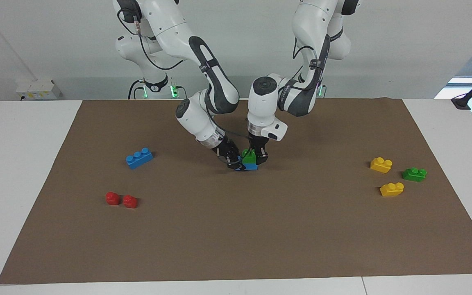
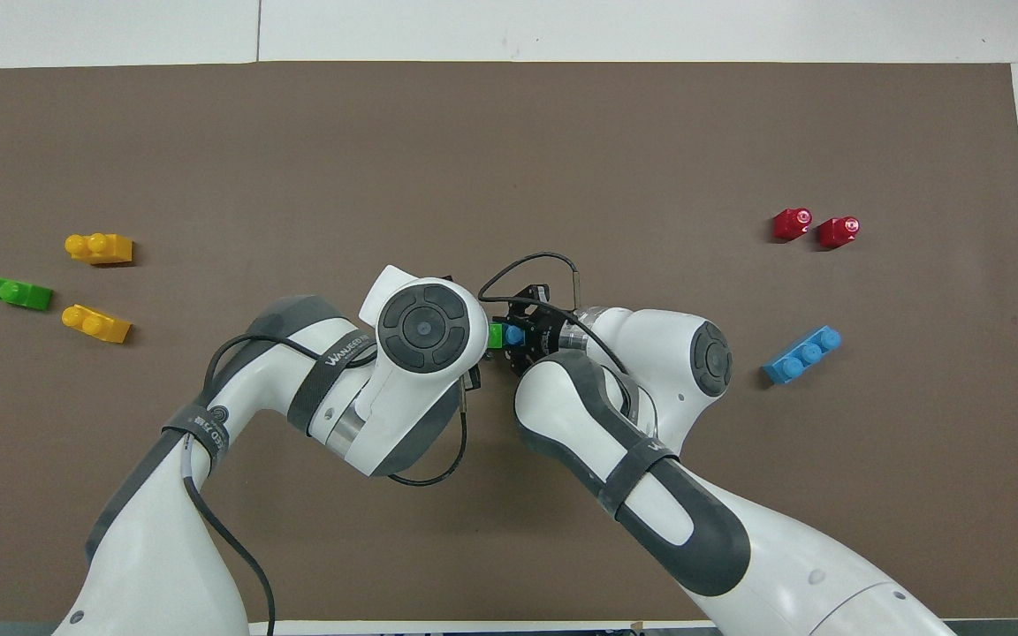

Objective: Remove green block with left arm and hold with right
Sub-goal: 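Grasp the green brick with the left gripper while the right grasps blue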

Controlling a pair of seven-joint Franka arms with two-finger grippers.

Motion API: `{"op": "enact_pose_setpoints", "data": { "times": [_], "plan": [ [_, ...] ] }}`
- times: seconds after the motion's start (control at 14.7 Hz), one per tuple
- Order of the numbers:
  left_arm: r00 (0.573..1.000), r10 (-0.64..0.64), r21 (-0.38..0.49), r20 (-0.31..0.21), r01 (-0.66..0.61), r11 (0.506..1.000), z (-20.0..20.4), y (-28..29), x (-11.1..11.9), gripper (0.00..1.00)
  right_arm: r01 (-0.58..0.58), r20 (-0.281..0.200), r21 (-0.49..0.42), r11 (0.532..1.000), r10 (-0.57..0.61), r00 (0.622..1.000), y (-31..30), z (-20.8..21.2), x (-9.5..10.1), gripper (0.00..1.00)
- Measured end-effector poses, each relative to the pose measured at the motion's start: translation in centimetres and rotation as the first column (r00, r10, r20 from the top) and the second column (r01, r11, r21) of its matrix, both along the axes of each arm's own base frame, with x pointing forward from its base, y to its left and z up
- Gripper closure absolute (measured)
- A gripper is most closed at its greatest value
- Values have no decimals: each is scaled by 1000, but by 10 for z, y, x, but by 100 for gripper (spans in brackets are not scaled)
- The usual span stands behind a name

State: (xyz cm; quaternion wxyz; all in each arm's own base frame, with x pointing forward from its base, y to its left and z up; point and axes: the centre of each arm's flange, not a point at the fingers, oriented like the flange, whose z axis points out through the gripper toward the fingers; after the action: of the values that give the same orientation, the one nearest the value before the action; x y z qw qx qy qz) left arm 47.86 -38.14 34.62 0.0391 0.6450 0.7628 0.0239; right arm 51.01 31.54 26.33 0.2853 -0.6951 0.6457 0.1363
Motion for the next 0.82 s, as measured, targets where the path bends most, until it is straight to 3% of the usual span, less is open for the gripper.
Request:
{"op": "enact_pose_setpoints", "data": {
  "times": [0.54, 0.82],
  "plan": [
    [1000, -14, -8, 20, 14, 1000, 8, -5, 2, 63, 8, 11, -4, 1000, -8, 1000, -5, 1, 5, 65],
    [998, -4, -38, 68, 6, 999, 54, -5, 9, 64, 17, 13, -5, 1000, -17, 1000, -9, 1, 8, 65]
  ]
}}
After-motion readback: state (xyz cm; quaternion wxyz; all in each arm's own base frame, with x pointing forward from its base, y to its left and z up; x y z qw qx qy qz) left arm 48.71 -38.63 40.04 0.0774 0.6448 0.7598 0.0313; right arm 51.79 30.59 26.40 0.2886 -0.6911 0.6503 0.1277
